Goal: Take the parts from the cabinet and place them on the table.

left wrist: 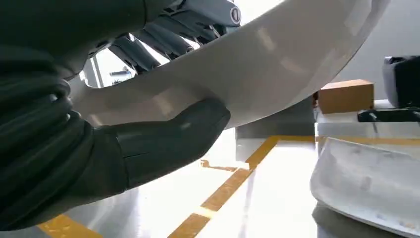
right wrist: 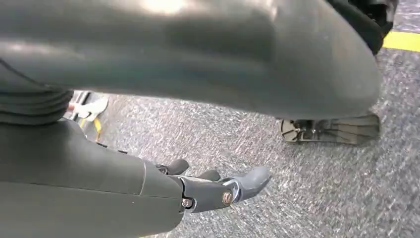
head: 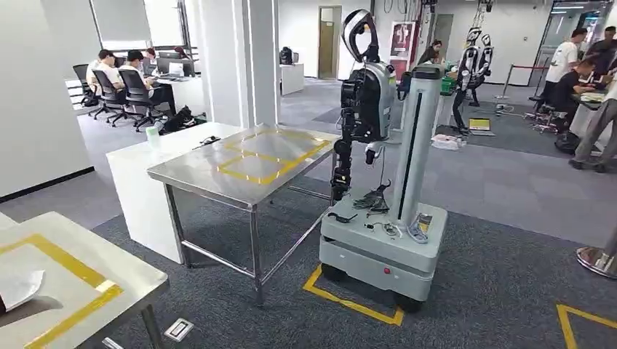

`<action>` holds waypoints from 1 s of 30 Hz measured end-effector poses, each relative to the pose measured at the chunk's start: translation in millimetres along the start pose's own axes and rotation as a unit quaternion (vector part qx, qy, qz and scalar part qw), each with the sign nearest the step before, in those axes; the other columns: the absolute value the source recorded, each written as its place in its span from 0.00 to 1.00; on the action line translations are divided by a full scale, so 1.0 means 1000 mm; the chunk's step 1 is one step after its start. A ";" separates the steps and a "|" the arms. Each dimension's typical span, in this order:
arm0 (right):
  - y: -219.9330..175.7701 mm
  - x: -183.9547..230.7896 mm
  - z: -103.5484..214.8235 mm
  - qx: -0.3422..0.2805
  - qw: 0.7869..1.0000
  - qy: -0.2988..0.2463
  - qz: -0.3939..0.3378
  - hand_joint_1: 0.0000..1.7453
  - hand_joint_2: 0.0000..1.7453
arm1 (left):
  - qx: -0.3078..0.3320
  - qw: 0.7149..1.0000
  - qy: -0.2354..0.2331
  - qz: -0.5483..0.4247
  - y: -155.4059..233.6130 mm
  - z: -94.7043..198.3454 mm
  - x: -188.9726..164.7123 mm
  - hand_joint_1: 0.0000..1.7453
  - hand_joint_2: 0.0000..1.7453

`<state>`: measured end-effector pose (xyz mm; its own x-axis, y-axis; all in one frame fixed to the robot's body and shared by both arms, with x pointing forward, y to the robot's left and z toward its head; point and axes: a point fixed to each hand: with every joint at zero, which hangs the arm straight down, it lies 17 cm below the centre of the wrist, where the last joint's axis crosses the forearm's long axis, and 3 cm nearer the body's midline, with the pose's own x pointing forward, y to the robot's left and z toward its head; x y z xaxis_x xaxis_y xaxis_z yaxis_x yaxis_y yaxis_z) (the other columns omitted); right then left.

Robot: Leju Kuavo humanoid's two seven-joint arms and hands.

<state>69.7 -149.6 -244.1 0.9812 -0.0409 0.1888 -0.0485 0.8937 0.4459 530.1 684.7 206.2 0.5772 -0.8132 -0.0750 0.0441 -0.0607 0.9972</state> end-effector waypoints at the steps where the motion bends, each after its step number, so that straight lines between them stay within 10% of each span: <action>1: 0.000 0.000 0.000 0.000 1.000 0.000 0.000 0.00 0.00 | 0.001 1.000 0.000 0.001 0.001 0.000 0.000 1.00 1.00; 30: -0.003 0.003 0.001 -0.003 1.000 -0.007 -0.013 0.00 0.00 | -0.013 1.000 0.003 -0.006 -0.018 0.006 0.002 1.00 1.00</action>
<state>72.8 -152.3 -244.2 0.9795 -0.0699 0.1889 -0.0222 0.8946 0.4463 525.4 680.9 188.5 0.5817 -0.8088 -0.0864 0.0723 -0.0543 0.9959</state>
